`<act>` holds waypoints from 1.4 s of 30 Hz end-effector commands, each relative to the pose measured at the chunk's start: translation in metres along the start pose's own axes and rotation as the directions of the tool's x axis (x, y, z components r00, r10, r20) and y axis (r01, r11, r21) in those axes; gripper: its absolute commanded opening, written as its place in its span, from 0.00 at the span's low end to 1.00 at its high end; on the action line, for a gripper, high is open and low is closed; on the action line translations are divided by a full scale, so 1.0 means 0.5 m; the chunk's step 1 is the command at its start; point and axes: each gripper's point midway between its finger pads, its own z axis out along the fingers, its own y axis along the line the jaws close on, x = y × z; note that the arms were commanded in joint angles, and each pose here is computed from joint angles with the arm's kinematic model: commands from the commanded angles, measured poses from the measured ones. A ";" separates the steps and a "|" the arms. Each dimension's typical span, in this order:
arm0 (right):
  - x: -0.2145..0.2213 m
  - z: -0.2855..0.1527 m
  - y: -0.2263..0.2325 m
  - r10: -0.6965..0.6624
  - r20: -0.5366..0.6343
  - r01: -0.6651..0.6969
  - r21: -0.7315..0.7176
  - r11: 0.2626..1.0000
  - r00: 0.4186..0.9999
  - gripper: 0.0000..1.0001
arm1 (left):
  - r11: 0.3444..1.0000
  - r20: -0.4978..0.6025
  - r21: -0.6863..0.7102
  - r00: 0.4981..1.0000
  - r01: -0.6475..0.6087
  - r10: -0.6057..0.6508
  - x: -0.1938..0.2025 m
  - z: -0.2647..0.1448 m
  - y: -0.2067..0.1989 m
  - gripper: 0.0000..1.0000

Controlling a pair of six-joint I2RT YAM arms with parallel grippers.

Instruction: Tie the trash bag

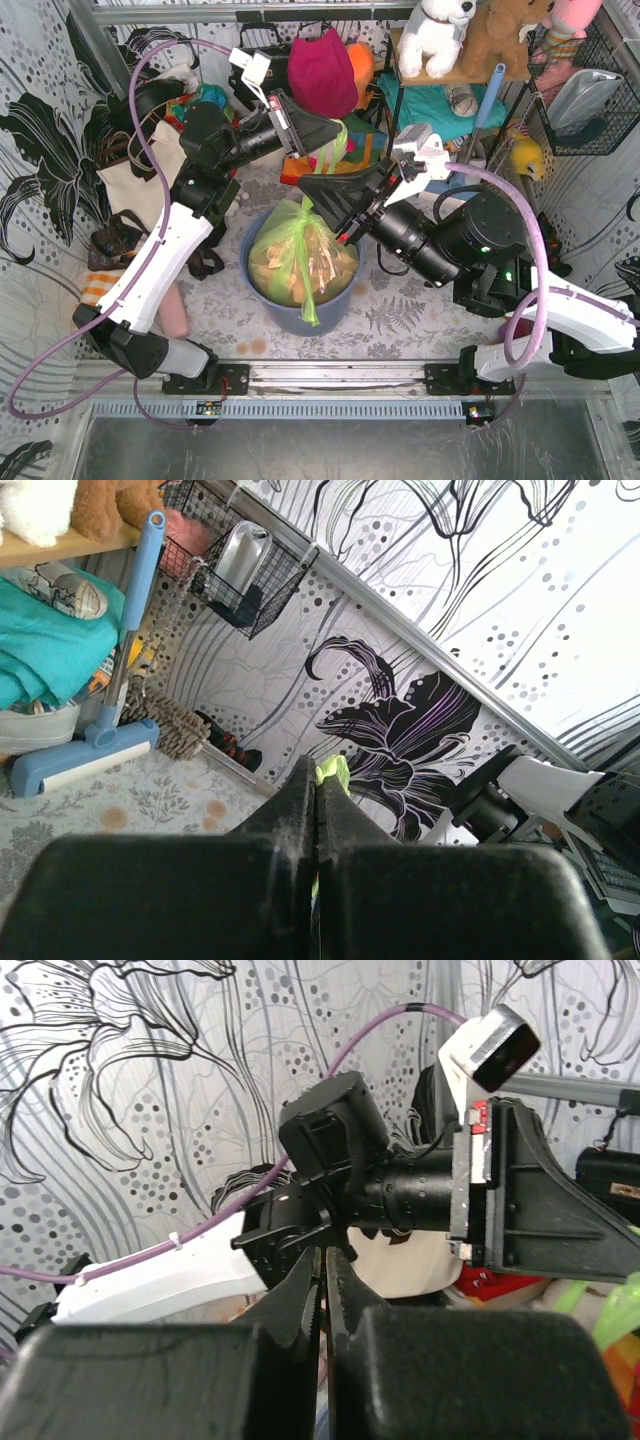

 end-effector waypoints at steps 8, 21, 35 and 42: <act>0.004 -0.076 -0.097 -0.014 -0.020 0.017 0.190 0.982 1.000 0.28 | 0.981 -0.018 -0.149 0.993 -0.122 0.120 0.010 -0.051 0.027 0.55; -0.036 -0.242 -0.302 -0.280 -0.108 0.288 0.589 0.755 0.954 0.57 | 0.869 -0.132 -0.348 0.936 -0.351 0.325 -0.021 -0.160 0.064 0.96; 0.081 -0.207 -0.389 -0.279 -0.391 0.462 0.522 0.717 0.877 0.72 | 0.683 -0.187 -0.521 0.850 -0.511 0.493 0.027 -0.301 0.106 0.98; 0.219 -0.245 -0.626 0.001 -0.490 0.368 0.657 0.658 0.872 0.84 | 0.351 -0.002 -0.913 0.861 -0.210 0.509 -0.033 -0.455 0.234 0.98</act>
